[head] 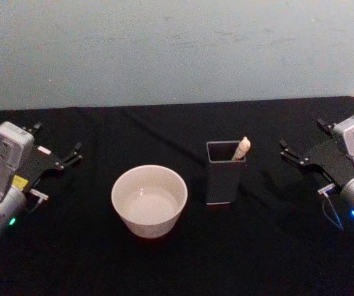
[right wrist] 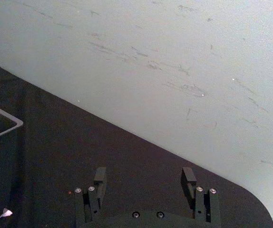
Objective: Pick up the stirring spoon with one hand, stir inside the cup, then place it back in its original position.
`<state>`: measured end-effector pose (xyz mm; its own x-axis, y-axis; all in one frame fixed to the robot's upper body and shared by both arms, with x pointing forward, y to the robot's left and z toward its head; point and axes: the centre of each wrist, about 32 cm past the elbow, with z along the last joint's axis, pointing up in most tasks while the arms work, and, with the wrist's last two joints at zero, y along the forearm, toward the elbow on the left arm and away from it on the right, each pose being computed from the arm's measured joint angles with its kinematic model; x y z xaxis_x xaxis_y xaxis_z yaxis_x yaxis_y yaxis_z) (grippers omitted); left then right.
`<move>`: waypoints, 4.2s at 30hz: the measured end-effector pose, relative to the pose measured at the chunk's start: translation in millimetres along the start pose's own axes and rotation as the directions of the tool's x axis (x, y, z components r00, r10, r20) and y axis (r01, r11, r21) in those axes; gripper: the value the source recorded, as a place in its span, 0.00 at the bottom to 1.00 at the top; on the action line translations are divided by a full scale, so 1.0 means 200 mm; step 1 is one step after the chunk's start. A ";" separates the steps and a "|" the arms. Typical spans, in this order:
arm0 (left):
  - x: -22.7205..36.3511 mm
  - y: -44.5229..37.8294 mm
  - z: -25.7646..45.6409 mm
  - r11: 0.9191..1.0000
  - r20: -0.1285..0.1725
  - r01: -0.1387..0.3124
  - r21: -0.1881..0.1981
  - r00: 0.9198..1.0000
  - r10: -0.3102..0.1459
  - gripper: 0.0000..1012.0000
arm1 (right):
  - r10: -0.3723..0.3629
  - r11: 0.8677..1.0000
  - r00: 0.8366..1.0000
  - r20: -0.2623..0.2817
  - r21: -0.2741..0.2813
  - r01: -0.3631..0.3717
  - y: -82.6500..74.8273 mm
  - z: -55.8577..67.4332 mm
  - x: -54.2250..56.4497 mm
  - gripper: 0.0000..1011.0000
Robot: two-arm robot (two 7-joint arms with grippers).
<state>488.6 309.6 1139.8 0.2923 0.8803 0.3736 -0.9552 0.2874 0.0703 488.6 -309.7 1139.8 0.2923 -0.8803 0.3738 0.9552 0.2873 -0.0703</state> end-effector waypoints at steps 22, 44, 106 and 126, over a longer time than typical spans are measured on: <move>0.000 0.000 0.000 1.000 0.000 0.000 0.000 1.000 0.000 0.99 | 0.000 1.000 1.000 0.000 0.000 0.000 0.00 0.00 0.00 0.99; 0.000 0.000 0.000 1.000 0.000 0.000 0.000 1.000 0.000 0.99 | 0.000 1.000 1.000 0.000 0.000 0.000 0.00 0.00 0.00 0.99; 0.000 0.000 0.000 1.000 0.000 0.000 0.000 1.000 0.000 0.99 | 0.358 0.934 0.870 -0.340 0.142 -0.329 0.03 0.17 -0.15 0.99; 0.000 0.000 0.000 1.000 0.000 0.000 0.000 1.000 0.000 0.99 | 0.358 0.934 0.867 -0.347 0.140 -0.329 0.05 0.17 -0.17 0.92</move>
<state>488.6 309.6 1139.8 0.2923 0.8803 0.3737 -0.9552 0.2874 0.0702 487.7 -264.3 1158.1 0.6108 -0.7915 -0.0219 0.7896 0.6109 -0.0587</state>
